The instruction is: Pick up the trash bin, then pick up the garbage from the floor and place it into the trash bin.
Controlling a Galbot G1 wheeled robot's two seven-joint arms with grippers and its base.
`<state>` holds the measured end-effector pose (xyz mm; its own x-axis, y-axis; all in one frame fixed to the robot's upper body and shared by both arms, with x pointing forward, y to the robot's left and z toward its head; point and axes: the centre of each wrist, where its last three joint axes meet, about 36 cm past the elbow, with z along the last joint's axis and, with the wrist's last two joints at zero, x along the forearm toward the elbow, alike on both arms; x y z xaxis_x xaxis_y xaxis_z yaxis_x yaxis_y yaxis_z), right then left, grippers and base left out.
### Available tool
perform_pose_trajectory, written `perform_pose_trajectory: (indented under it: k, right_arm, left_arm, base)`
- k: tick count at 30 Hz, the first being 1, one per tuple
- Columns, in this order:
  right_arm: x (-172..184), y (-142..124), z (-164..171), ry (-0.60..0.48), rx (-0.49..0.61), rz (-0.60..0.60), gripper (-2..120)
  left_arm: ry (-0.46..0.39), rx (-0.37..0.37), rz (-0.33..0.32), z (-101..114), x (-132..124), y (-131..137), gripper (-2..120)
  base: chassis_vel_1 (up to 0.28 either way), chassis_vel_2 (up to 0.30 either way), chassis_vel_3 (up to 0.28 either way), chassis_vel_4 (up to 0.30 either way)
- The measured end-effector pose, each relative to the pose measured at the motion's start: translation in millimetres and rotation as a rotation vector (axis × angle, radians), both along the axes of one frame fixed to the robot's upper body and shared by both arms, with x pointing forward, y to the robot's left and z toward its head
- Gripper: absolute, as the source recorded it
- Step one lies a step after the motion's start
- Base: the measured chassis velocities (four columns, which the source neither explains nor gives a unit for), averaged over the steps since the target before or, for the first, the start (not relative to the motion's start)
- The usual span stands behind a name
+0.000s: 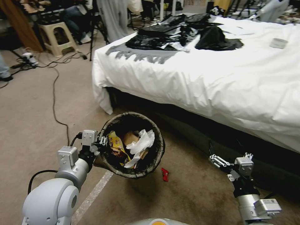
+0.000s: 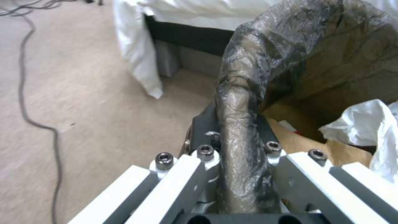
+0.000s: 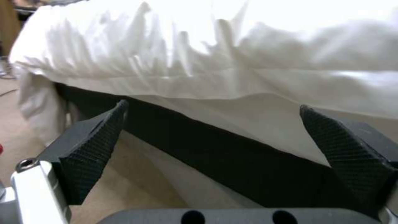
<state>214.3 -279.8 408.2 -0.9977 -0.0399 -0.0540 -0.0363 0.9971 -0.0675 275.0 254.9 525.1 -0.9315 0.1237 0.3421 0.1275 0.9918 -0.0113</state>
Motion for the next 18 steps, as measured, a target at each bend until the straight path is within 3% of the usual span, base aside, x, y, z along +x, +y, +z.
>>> perform_pose_trajectory:
  k: [18]
  right_arm:
    - [-1,-7,-11,0.038,-0.001,0.006,100]
  left_arm:
    - [-0.002,0.002,-0.001,1,-1,-3,3]
  base:
    - [0.127,0.120,0.121,0.121]
